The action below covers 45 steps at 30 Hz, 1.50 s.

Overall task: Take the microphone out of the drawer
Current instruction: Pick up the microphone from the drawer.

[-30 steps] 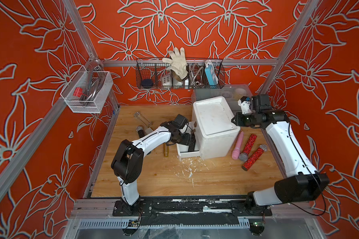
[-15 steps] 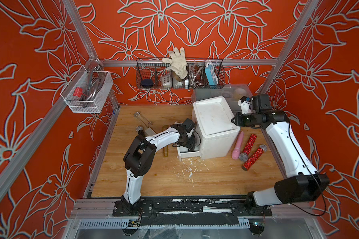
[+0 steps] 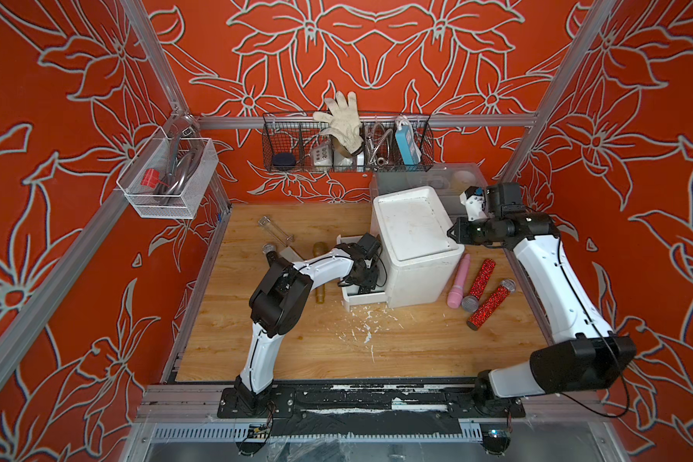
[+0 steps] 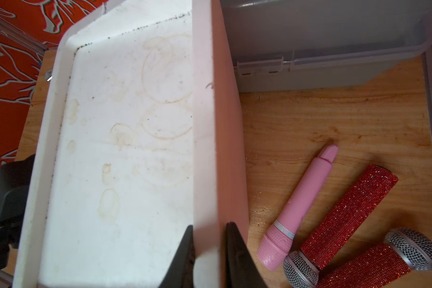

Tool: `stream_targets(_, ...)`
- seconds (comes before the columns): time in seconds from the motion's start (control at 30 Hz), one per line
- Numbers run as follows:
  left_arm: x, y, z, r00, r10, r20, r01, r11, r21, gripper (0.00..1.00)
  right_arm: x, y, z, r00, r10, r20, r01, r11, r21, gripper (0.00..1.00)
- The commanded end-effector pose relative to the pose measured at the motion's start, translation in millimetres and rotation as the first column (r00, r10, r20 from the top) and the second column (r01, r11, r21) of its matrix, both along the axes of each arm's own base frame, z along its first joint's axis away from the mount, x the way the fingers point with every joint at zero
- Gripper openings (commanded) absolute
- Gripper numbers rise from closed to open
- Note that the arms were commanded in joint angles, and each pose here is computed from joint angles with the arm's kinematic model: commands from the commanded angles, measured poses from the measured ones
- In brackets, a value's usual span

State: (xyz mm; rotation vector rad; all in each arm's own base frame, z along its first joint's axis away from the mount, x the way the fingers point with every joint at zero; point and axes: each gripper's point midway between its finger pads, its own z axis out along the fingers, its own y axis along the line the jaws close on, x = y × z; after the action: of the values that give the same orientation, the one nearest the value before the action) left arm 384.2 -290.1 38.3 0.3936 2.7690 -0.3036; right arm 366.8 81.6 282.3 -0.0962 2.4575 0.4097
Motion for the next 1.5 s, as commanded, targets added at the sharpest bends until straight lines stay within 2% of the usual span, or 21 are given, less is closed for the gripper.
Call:
stream_targets(0.0,-17.1,2.8,-31.8,0.996,-0.065,-0.056,0.070,0.992,0.107,0.58,-1.5,9.2,-1.5,1.000,0.019,-0.015,-0.018,0.998,0.058,0.00)
stream_targets(0.07,-18.5,4.2,-34.2,0.996,-0.067,-0.063,0.074,0.990,0.122,0.52,-1.1,9.0,-0.6,1.000,0.017,-0.013,-0.017,0.998,0.058,0.00)
stream_targets(0.23,-19.6,4.1,-29.1,0.996,-0.066,-0.056,0.072,0.991,0.112,0.24,-1.3,9.2,-2.5,1.000,0.017,-0.019,-0.016,0.998,0.059,0.00)
stream_targets(0.3,-17.8,4.0,-21.4,0.997,-0.064,-0.040,0.068,0.992,0.105,0.17,-1.5,9.7,-2.9,1.000,0.019,-0.019,-0.018,0.998,0.061,0.00)
stream_targets(0.57,-10.2,6.2,15.1,0.999,-0.025,0.022,0.023,0.995,0.096,0.13,-2.3,9.8,-0.6,1.000,0.017,-0.013,-0.016,0.998,0.065,0.00)
stream_targets(0.93,-6.2,15.7,39.0,0.998,0.068,0.003,-0.068,0.989,0.133,0.14,-4.6,9.6,2.5,1.000,0.018,-0.005,-0.017,0.998,0.065,0.00)
stream_targets(1.17,-2.5,14.4,44.5,0.993,0.121,0.003,-0.121,0.988,0.093,0.13,-4.8,10.0,4.5,1.000,0.020,-0.001,-0.020,0.998,0.067,0.00)
stream_targets(1.47,6.3,17.4,74.5,0.969,0.215,0.119,-0.214,0.977,-0.020,0.12,-5.2,9.7,3.8,1.000,0.019,-0.001,-0.019,0.998,0.067,0.00)
